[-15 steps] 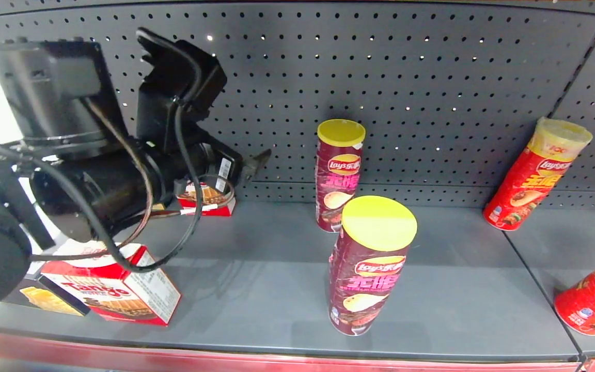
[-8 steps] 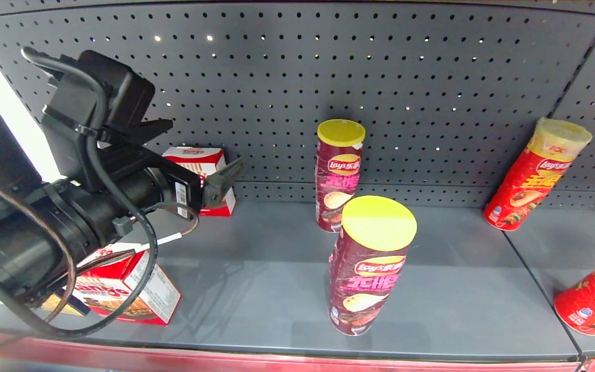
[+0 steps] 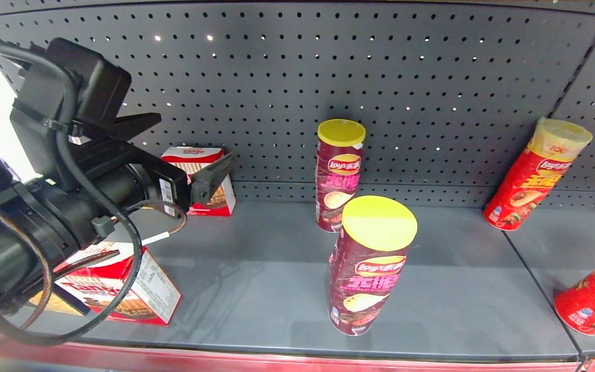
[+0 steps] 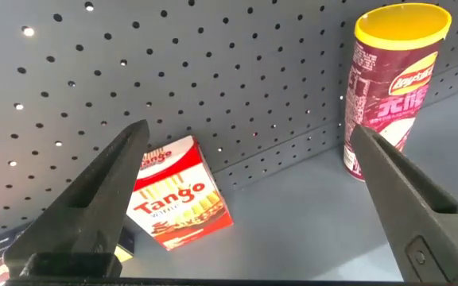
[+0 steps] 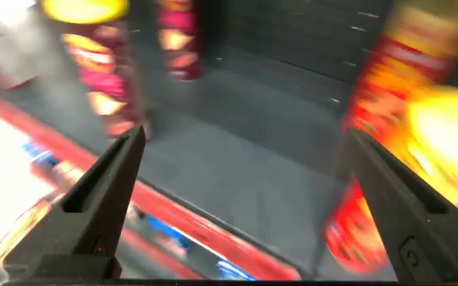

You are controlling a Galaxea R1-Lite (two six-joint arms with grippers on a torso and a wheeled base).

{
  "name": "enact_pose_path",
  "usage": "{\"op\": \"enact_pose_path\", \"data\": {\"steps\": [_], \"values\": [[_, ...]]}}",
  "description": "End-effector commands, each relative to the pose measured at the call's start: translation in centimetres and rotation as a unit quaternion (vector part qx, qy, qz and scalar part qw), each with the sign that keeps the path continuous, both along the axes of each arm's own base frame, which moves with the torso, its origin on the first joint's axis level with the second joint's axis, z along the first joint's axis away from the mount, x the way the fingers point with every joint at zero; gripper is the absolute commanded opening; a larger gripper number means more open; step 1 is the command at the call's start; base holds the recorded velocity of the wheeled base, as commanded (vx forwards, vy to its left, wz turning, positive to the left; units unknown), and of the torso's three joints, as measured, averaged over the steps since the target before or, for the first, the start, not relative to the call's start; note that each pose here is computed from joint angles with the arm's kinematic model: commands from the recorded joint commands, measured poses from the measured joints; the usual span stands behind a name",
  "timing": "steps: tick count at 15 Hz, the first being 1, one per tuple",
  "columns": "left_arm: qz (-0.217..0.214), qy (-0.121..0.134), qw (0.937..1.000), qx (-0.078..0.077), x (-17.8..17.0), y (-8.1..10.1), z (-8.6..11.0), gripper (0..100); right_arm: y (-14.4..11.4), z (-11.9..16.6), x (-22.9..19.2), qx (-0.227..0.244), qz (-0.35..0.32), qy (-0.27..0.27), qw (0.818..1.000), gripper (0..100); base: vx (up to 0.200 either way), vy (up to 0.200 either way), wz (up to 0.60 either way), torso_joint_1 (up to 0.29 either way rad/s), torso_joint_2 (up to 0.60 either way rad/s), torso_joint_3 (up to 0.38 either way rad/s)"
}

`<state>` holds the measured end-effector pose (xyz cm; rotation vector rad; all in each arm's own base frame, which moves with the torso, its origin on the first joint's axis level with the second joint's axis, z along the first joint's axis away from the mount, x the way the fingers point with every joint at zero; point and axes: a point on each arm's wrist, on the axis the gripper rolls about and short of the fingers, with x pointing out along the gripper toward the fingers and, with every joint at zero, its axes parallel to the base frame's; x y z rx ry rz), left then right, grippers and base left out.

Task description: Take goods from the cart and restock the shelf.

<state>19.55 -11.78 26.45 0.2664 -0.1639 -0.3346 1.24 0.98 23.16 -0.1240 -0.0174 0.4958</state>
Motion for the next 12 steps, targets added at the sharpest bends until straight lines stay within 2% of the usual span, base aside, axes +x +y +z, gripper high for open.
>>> {"op": "enact_pose_path", "data": {"steps": [1, 3, 6, 9, 10, 12], "values": [[-0.001, 0.000, 1.0000, 0.000, 0.0, 0.0, 0.0, 100, 1.4, 1.1, 4.0, -0.020, 0.093, 0.062, 0.994, 100, 0.000, 0.000, 0.00, 0.000, 0.00, 0.000], [-0.001, -0.002, 1.0000, -0.001, 0.0, 0.0, 0.1, 100, 3.3, 0.5, 5.2, -0.043, 0.159, 0.099, 0.981, 100, 0.000, 0.000, 0.00, 0.000, 0.00, 0.000], [0.001, -0.004, 1.0000, -0.002, 0.1, 0.0, 0.3, 100, 6.5, -0.6, 6.9, -0.077, 0.212, 0.141, 0.964, 100, 0.000, 0.000, 0.00, 0.000, 0.00, 0.000], [0.001, -0.002, 1.0000, -0.001, 0.1, 0.0, 0.2, 100, 7.9, -1.7, 8.6, -0.078, 0.209, 0.144, 0.964, 100, 0.000, 0.000, 0.00, 0.000, 0.00, 0.000], [0.003, -0.004, 1.0000, -0.002, 0.1, 0.1, 0.3, 100, 9.2, -2.9, 10.3, -0.077, 0.182, 0.134, 0.971, 100, 0.000, 0.000, 0.00, 0.000, 0.00, 0.000], [0.003, -0.004, 1.0000, -0.002, 0.1, 0.1, 0.3, 100, 9.6, -3.6, 10.9, -0.074, 0.166, 0.144, 0.973, 100, 0.000, 0.000, 0.00, 0.000, 0.00, 0.000]]}}
